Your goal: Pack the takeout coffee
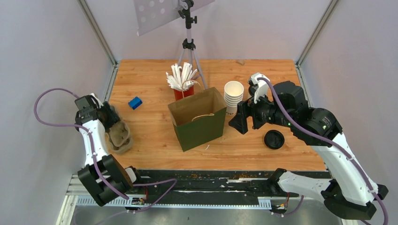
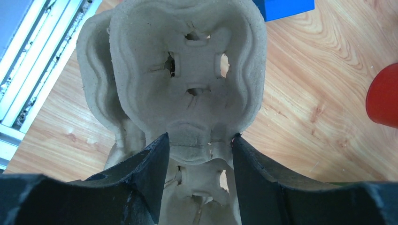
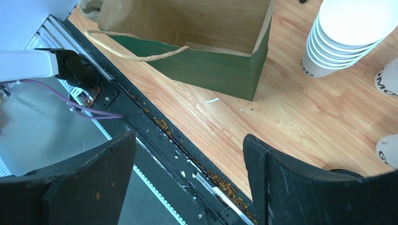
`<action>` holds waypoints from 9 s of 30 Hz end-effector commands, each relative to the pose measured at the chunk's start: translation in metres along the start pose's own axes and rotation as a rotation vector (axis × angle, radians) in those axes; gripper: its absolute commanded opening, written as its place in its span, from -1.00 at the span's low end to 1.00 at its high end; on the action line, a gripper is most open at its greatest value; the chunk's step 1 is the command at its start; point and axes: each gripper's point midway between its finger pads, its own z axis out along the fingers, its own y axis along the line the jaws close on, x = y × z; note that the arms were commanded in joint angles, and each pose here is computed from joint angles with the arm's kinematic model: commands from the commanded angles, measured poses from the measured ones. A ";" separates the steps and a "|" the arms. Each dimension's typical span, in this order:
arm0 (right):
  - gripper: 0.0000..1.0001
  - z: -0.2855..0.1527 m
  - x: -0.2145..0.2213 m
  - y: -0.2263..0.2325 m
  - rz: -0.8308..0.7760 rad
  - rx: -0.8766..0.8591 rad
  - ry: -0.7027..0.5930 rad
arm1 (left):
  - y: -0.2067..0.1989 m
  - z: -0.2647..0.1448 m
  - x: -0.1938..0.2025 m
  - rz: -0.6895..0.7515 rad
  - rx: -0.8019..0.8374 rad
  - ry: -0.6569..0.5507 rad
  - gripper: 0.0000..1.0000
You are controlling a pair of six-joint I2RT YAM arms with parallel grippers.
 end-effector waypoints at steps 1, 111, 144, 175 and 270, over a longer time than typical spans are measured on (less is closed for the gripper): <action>0.68 -0.006 -0.002 -0.001 -0.029 0.004 -0.009 | 0.004 0.001 -0.015 0.039 0.007 -0.051 0.19; 0.65 -0.013 0.012 0.006 0.050 -0.014 0.051 | -0.096 -0.123 -0.060 -0.103 0.296 -0.211 -0.34; 0.40 0.071 -0.045 0.040 0.976 -0.057 0.026 | -0.227 -0.278 -0.009 0.496 0.776 -0.135 -0.36; -0.96 0.081 -0.028 0.047 0.785 -0.183 0.106 | -0.323 -0.310 0.055 0.944 1.013 -0.086 -0.36; -1.00 0.056 0.004 0.022 0.722 -0.192 0.085 | -0.333 -0.195 0.181 0.996 0.741 0.150 -0.46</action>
